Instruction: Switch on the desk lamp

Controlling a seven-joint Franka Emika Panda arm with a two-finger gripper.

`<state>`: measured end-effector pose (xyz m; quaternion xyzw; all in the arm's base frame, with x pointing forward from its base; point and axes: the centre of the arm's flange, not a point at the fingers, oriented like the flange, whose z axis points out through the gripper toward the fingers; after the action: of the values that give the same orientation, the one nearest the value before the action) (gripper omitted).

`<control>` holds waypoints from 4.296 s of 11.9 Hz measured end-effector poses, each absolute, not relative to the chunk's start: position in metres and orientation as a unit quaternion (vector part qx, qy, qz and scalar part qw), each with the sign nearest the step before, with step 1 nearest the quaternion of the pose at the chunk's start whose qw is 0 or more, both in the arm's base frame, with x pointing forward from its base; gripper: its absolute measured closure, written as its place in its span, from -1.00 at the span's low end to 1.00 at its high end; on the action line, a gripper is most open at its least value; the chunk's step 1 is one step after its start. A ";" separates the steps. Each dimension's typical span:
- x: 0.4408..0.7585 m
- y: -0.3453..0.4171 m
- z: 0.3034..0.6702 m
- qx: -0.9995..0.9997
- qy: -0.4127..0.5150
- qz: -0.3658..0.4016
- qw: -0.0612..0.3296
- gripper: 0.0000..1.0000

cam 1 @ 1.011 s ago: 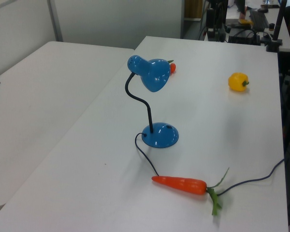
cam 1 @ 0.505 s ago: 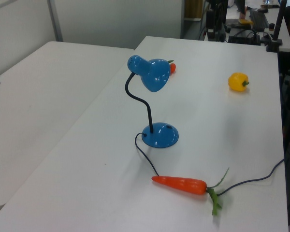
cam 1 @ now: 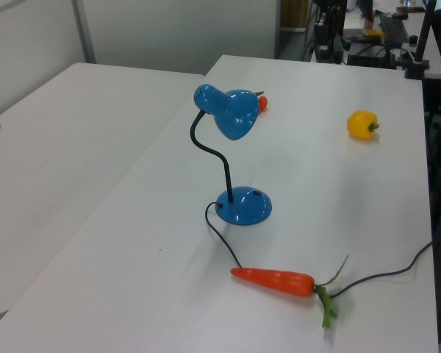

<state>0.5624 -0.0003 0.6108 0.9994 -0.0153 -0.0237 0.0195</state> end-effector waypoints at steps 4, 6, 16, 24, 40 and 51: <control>0.563 -0.001 0.610 0.999 -0.004 -0.025 0.019 0.98; 0.563 -0.001 0.607 0.999 0.006 -0.027 0.019 0.98; 0.563 0.108 0.473 0.993 0.115 0.011 0.016 0.98; 0.559 0.157 0.396 0.966 0.240 0.097 0.006 0.98; 0.574 0.202 0.335 0.937 0.297 0.182 -0.017 0.98; 0.587 0.205 0.338 0.936 0.295 0.191 -0.019 0.98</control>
<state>0.5866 0.2051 0.3383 0.9360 0.2949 0.1912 -0.0188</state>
